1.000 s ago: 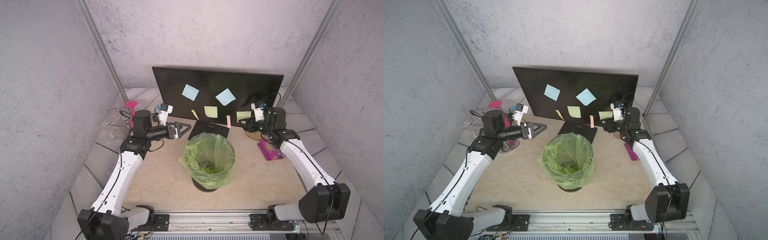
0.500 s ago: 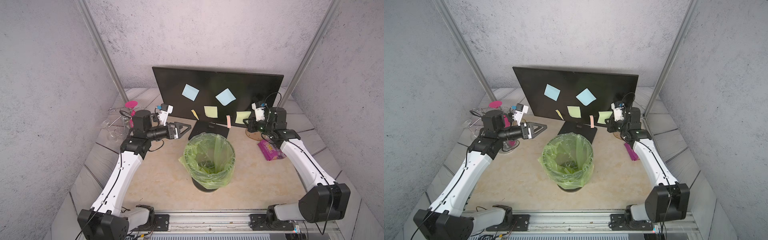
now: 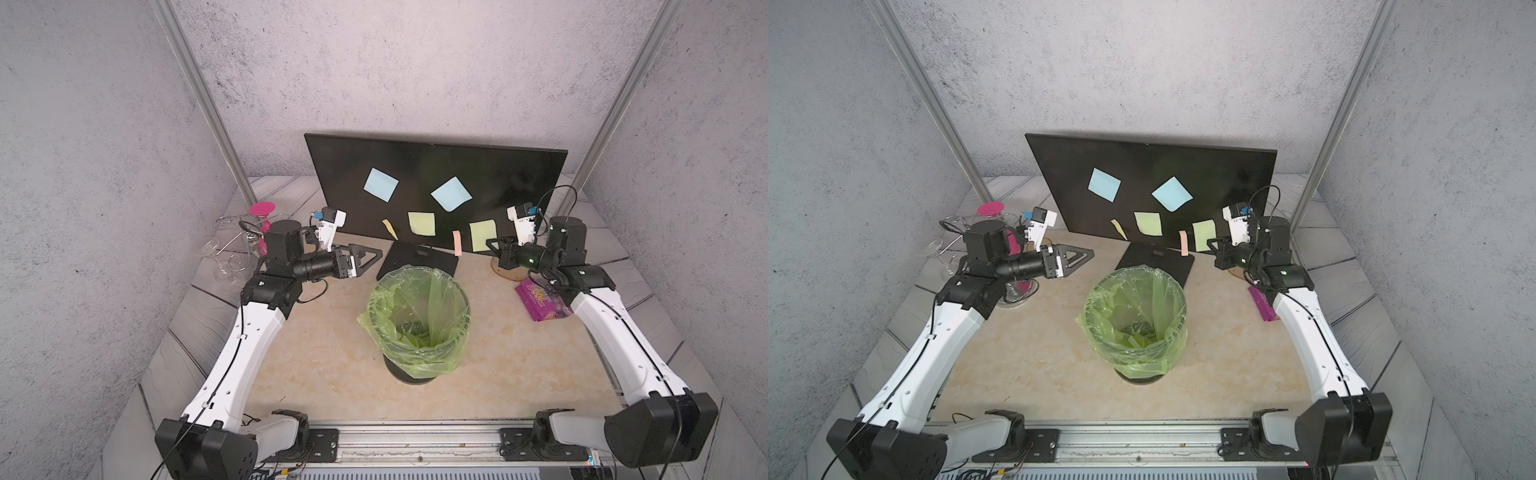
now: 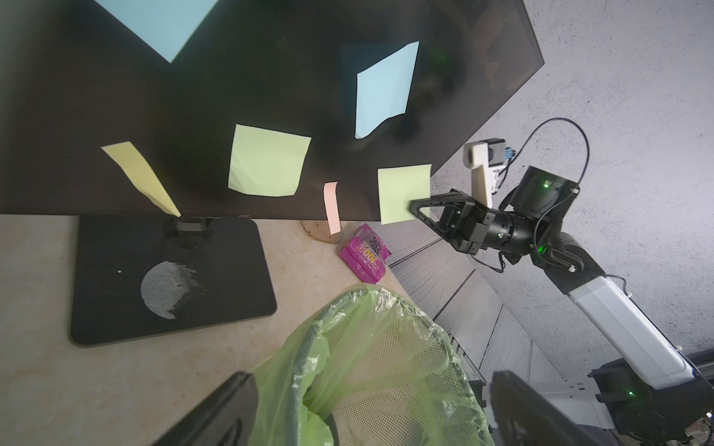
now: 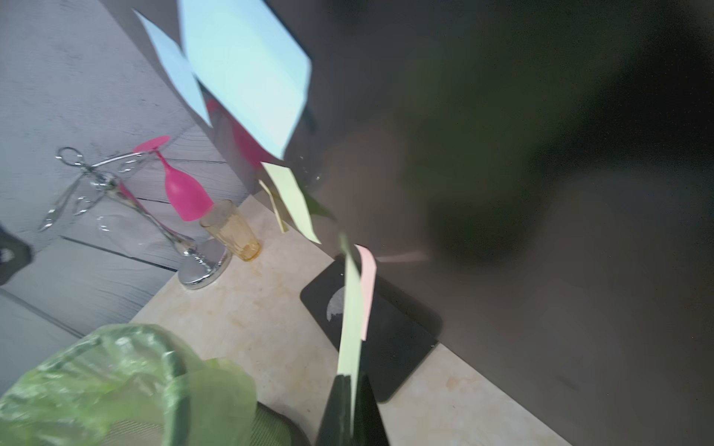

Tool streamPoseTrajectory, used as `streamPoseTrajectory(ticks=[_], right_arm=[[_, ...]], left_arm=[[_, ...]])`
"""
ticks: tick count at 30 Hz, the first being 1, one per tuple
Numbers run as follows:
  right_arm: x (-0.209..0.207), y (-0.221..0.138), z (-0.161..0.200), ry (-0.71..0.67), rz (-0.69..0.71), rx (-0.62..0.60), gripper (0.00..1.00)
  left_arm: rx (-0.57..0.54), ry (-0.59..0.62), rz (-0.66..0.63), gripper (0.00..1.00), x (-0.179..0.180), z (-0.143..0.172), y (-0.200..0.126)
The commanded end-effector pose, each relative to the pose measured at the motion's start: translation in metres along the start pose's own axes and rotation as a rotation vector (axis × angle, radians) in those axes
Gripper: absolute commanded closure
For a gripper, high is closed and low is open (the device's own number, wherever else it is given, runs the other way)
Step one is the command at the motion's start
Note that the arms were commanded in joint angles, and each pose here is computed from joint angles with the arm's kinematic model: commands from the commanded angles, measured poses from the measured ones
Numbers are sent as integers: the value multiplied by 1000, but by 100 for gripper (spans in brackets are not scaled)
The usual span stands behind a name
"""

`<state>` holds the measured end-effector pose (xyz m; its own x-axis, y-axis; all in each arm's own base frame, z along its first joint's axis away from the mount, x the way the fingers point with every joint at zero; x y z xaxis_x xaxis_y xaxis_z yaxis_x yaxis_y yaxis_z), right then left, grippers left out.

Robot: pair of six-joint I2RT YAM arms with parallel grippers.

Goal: Remove the sticky note from the monitor
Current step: Tear off the sticky note from the monitor, then place the sticky note in the trash bin.

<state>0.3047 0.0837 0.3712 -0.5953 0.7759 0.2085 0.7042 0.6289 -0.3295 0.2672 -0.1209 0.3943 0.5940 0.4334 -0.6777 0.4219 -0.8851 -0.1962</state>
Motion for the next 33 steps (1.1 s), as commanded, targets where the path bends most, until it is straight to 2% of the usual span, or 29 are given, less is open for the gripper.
streamPoseTrajectory(ticks=[1, 4, 7, 11, 14, 17, 18, 20, 23, 27, 29, 33], right_arm=[[30, -17, 0, -54, -115, -39, 100], [57, -28, 4, -116, -187, -33, 100], [85, -32, 14, -213, -260, 25, 100], [126, -21, 33, -356, -378, 196, 100], [138, -6, 47, -429, -390, 321, 100], [147, 11, 57, -483, -373, 421, 89], [148, 15, 57, -490, -364, 429, 81], [149, 18, 53, -495, -341, 409, 63], [149, 15, 40, -491, -298, 331, 46], [145, 2, 18, -465, -181, 195, 35], [137, -4, 7, -421, -101, 140, 32], [98, -11, -5, -196, 8, 63, 28]], left_arm=[[-17, 30, 20, 0, -7, -7, -2], [-20, 32, 14, 0, -6, -8, -1], [-22, 33, 8, 0, -5, -9, 0], [-19, 29, 7, 0, -2, -10, 2], [-21, 30, 4, 0, -2, -10, 2], [-22, 29, 1, 0, -1, -10, 2], [-20, 28, 1, 0, 0, -10, 3], [-20, 27, 0, 0, 0, -10, 3], [-21, 32, -1, 0, -1, -10, 2], [-16, 37, -2, 0, -2, -10, 2], [-16, 38, -3, 0, -2, -10, 1], [-15, 39, -3, 0, -2, -9, 1]])
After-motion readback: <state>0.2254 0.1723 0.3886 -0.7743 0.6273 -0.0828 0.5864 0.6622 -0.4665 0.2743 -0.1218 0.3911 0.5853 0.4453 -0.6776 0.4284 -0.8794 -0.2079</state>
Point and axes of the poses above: each gripper's point midway between its finger pads, its own y axis out along the fingers, its own x axis along the line the jaws close on, z = x × y, the point moved 9 cm from there along -y, back along the fingers, and after that the axes turned 4 degrees about -y, right-handed, at the moved point
